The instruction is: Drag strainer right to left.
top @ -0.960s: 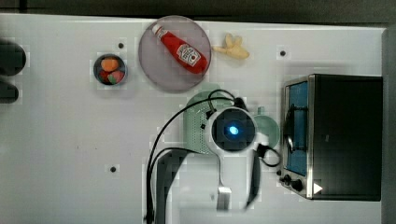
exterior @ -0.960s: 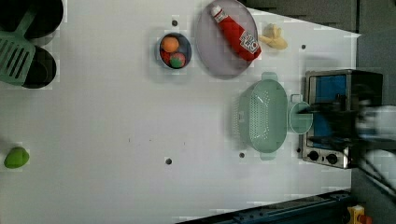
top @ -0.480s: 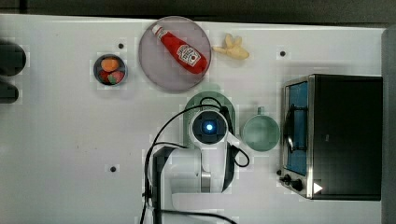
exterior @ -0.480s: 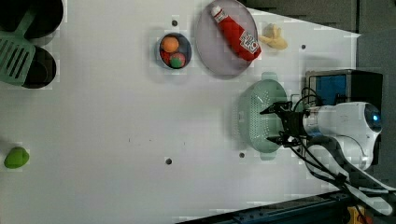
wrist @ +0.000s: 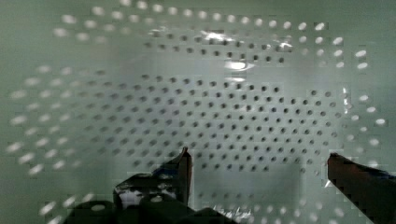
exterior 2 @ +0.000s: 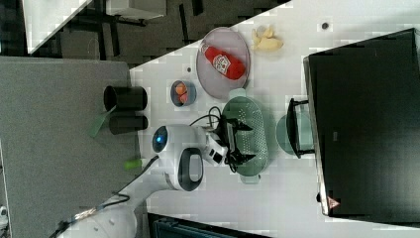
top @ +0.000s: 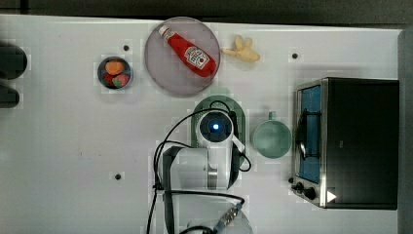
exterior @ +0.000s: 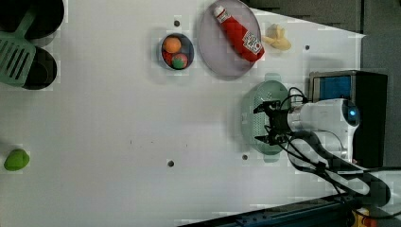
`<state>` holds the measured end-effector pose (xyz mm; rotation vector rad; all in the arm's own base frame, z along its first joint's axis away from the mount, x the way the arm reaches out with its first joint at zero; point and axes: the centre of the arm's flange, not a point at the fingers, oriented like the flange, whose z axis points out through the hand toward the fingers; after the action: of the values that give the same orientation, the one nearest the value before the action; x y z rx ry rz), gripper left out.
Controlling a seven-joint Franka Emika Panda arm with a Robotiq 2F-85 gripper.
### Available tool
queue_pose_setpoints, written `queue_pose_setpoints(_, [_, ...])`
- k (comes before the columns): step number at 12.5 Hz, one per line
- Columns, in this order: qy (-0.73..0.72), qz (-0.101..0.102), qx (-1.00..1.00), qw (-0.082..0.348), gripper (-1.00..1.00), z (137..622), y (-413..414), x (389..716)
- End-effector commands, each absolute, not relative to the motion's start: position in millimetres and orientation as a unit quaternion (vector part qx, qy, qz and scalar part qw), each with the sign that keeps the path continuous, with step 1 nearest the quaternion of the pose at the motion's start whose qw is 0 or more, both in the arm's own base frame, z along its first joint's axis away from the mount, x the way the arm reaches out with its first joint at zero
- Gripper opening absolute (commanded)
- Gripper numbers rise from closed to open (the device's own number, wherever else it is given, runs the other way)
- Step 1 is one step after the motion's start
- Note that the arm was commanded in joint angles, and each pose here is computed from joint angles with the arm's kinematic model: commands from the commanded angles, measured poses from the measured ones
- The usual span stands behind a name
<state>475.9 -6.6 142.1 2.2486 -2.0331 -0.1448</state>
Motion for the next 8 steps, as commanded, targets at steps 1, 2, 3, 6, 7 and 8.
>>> queue_pose_setpoints(1, [-0.691,-0.024,0.722,0.031,1.0,159.1,25.0,482.1])
queue_pose_setpoints(2, [-0.687,-0.026,0.726,0.032,1.0,157.2,31.2,480.8])
queue_pose_setpoints(3, [-0.685,-0.026,0.728,0.03,1.0,157.4,35.6,481.2])
queue_pose_setpoints(6, [-0.68,-0.03,0.732,0.033,1.0,154.7,44.5,478.9])
queue_pose_setpoints(7, [-0.677,-0.031,0.735,0.032,1.0,153.9,50.2,478.8])
queue_pose_setpoints(8, [-0.678,-0.036,0.734,0.031,1.0,152.8,57.1,477.9])
